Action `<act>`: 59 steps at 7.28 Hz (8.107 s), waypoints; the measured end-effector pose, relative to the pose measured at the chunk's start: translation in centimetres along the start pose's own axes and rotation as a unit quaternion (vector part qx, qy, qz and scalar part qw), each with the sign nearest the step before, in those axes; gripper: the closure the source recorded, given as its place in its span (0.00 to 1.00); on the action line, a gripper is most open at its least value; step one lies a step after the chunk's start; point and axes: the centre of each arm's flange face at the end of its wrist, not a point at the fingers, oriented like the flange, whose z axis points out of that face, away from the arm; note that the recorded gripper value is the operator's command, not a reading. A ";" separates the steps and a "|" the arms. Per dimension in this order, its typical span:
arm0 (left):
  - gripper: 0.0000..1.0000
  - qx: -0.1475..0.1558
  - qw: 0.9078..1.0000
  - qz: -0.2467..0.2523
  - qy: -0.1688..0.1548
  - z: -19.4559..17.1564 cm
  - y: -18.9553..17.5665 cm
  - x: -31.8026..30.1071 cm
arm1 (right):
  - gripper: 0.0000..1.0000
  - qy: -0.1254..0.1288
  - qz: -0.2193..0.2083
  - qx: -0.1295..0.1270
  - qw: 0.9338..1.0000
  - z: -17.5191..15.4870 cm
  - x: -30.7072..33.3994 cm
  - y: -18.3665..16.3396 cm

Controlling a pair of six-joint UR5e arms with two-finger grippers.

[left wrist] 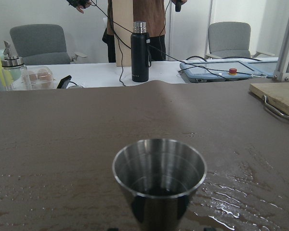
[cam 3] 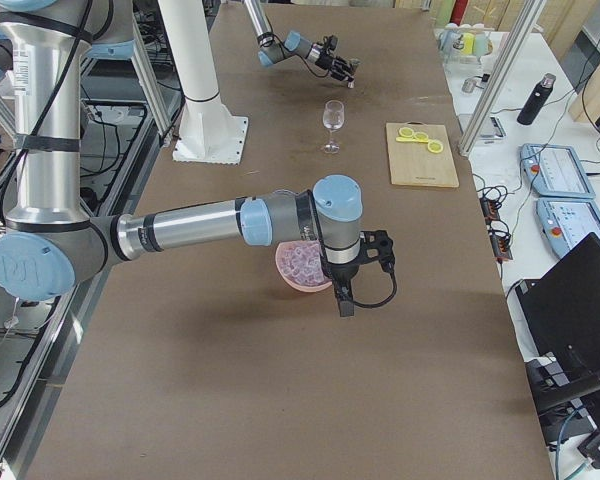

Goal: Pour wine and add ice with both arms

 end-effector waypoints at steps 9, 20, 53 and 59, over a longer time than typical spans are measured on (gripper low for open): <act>0.46 0.006 1.000 -0.001 0.014 -0.2 0.2 -0.7 | 0.00 0.000 -0.001 0.001 1.000 -0.1 0.0 -0.1; 0.46 0.012 1.000 -0.007 0.014 0.1 -0.5 -0.7 | 0.00 0.000 -0.001 0.001 1.000 0.0 0.0 -0.1; 1.00 -0.129 0.858 0.303 0.393 -5.9 -17.5 24.6 | 0.00 -0.004 0.009 0.006 1.000 -0.5 -0.5 -0.2; 1.00 -0.168 0.847 0.350 0.363 -7.3 -20.4 27.2 | 0.00 -0.004 0.010 0.005 1.000 -0.5 -0.4 -0.1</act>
